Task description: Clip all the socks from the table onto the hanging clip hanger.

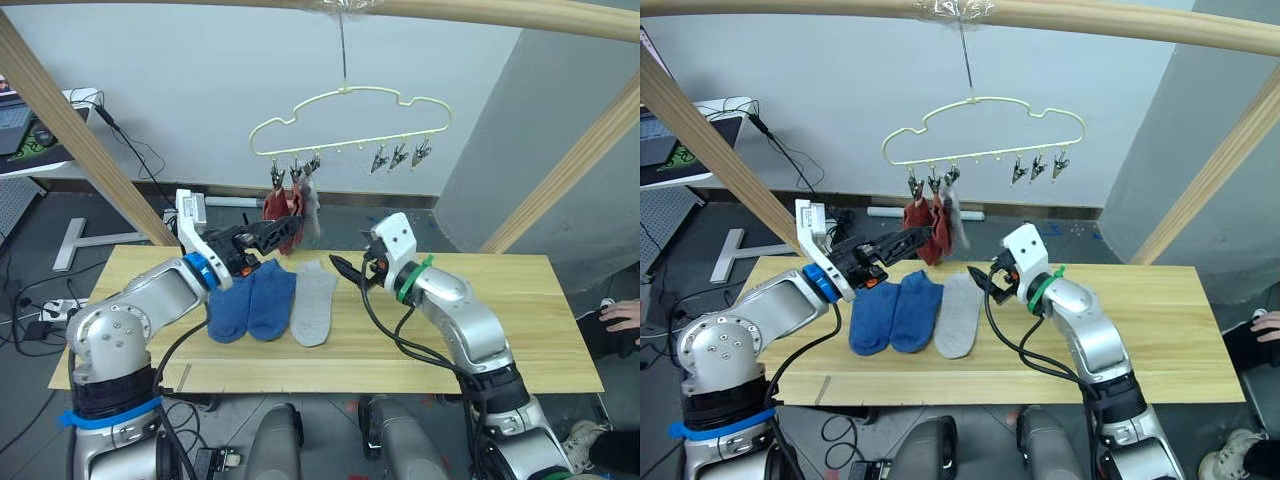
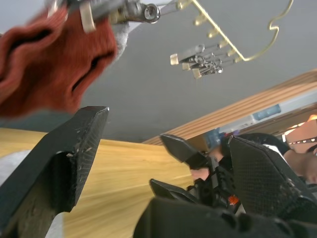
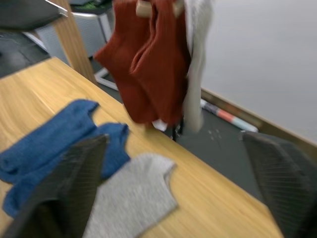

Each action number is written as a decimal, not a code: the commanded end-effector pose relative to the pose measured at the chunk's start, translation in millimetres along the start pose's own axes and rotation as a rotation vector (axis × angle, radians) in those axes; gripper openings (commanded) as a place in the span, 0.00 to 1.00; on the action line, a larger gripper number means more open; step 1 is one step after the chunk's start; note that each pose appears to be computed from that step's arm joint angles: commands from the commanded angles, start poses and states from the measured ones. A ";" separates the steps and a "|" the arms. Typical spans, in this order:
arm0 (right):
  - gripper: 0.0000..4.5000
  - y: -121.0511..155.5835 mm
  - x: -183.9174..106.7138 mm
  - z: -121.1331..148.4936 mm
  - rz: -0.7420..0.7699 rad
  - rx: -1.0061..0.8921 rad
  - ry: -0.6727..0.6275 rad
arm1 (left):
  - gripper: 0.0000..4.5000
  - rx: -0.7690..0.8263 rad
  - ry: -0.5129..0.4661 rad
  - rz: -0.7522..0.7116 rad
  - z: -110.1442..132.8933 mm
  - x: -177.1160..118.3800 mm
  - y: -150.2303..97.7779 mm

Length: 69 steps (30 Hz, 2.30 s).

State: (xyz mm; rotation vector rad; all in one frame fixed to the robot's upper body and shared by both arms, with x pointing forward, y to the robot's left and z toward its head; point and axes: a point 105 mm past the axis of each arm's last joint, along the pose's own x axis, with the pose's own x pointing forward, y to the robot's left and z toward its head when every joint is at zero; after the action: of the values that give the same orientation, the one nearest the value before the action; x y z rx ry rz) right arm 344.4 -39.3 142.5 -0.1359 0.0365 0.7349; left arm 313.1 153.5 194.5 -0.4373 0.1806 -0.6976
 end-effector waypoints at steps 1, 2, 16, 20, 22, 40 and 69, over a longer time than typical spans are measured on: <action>0.99 -6.5 -10.3 27.0 -0.066 0.012 -0.091 | 1.00 0.159 0.025 -0.061 1.3 -2.8 -19.6; 0.99 -8.7 -11.5 29.0 -0.085 0.018 -0.096 | 1.00 0.168 0.022 -0.059 1.6 -2.8 -19.3; 0.80 -53.1 -7.1 64.6 -0.367 0.089 -0.218 | 1.00 0.540 -0.039 -0.115 10.7 9.4 -32.7; 0.80 -55.6 -2.1 66.1 -0.372 0.097 -0.222 | 1.00 0.541 -0.053 -0.120 12.8 10.1 -34.6; 0.80 -59.4 3.4 66.4 -0.387 0.111 -0.224 | 1.00 0.545 -0.072 -0.123 17.6 12.3 -37.5; 0.80 -56.6 24.4 81.9 -0.355 0.122 -0.286 | 1.00 0.573 -0.122 -0.126 28.3 17.2 -44.2; 0.71 -67.9 33.0 87.6 -0.367 0.151 -0.296 | 1.00 0.586 -0.143 -0.119 35.3 21.6 -44.7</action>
State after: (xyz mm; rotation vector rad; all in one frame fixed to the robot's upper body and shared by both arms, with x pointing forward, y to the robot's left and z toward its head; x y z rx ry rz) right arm 415.1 -55.5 210.6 0.0911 -0.1307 0.3715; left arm 316.7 121.2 234.0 0.0538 -0.1320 -0.7907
